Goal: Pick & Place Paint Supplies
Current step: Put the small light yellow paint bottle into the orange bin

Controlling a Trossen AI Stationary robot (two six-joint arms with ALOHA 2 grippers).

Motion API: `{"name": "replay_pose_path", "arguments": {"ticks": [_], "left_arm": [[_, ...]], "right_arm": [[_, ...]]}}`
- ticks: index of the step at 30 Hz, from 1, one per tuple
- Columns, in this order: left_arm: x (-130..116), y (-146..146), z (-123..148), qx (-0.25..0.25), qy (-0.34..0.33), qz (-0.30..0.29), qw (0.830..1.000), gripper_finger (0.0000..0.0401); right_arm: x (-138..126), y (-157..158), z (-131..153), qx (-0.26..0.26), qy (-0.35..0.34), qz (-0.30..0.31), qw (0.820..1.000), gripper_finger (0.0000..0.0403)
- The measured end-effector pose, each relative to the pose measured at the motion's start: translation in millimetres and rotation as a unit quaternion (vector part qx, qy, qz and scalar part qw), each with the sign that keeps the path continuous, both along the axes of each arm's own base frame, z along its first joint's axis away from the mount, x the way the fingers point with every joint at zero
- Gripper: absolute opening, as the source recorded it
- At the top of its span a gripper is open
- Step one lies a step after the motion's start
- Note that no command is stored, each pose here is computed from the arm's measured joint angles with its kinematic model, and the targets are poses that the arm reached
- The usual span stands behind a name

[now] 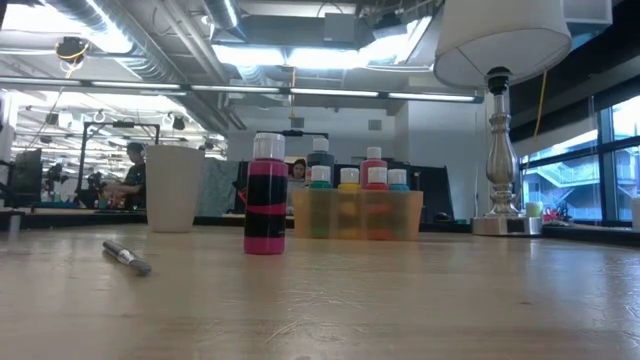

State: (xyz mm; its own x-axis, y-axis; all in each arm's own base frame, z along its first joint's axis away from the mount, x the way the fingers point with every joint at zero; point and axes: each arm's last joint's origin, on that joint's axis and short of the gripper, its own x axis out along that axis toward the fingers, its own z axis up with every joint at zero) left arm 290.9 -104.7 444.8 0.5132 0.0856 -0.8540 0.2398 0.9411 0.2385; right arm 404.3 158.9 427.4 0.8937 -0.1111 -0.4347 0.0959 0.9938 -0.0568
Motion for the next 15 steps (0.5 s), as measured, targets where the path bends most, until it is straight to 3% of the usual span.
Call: {"name": "replay_pose_path", "arguments": {"ticks": [8,15], "left_arm": [[0.2,-0.2,0.0,0.000,0.000,-0.004,1.000,0.0115],[0.3,-0.4,0.1,-0.001,0.000,-0.005,1.000,0.0116]], "right_arm": [[2.1,1.0,-1.7,-0.008,-0.001,0.003,1.000,0.0244],[2.1,0.7,-2.2,-0.009,0.001,0.002,1.000,0.0167]]}}
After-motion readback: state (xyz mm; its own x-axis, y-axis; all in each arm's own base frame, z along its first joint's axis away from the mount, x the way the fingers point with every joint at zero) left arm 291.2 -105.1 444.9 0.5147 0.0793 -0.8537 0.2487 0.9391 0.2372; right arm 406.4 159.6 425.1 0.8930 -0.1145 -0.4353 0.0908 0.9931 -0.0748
